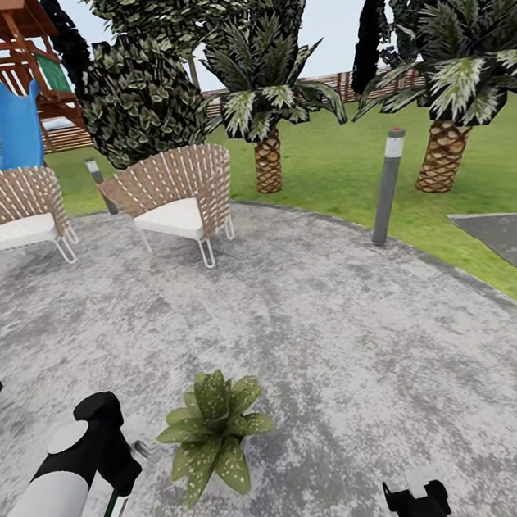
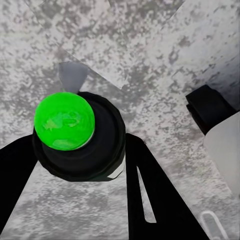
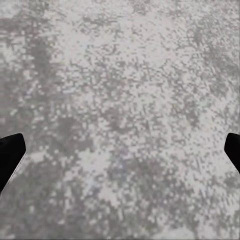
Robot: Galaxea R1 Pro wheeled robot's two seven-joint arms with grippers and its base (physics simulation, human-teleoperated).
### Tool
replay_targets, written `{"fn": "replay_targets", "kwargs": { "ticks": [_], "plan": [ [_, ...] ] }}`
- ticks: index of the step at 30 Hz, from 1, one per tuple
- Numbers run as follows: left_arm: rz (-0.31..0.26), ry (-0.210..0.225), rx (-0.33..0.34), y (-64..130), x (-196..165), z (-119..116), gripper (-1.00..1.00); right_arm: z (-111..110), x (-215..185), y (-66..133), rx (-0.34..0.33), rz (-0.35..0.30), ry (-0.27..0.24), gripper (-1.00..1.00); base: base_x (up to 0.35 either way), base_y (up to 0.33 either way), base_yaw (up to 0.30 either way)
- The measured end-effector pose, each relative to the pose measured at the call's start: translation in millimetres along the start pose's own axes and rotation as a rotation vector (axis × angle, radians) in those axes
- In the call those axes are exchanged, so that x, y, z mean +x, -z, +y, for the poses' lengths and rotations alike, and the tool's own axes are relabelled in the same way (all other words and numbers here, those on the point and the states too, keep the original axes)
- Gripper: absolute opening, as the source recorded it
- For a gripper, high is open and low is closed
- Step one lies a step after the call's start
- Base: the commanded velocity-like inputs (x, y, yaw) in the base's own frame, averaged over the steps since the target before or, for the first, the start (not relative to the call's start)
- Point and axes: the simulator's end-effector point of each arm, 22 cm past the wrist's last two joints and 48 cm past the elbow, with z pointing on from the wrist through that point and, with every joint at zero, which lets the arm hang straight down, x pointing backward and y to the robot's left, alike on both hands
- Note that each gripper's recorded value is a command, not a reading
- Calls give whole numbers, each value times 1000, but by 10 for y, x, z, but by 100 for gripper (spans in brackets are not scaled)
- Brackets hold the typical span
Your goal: Pick up the pesticide atomizer in the garden and spray insectifuge to fully cover both potted plants in the garden.
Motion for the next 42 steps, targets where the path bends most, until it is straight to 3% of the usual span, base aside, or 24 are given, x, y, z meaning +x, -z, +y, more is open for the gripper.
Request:
{"fn": "replay_targets", "kwargs": {
  "ticks": [8, 18, 42],
  "plan": [
    [0, -1, -3, 1, 0, 6, -100, -56, 10, -4, 6, 2, 4, 100, 3, 6, -4],
    [1, 10, -8, 14, 43, 61, -100, -24, 16, -1, 3, 4, 2, 100, -17, 28, -255],
    [2, 13, -16, 29, 55, 90, -100, -16, 16, 0, 1, 4, 2, 100, -65, 294, -272]
  ]
}}
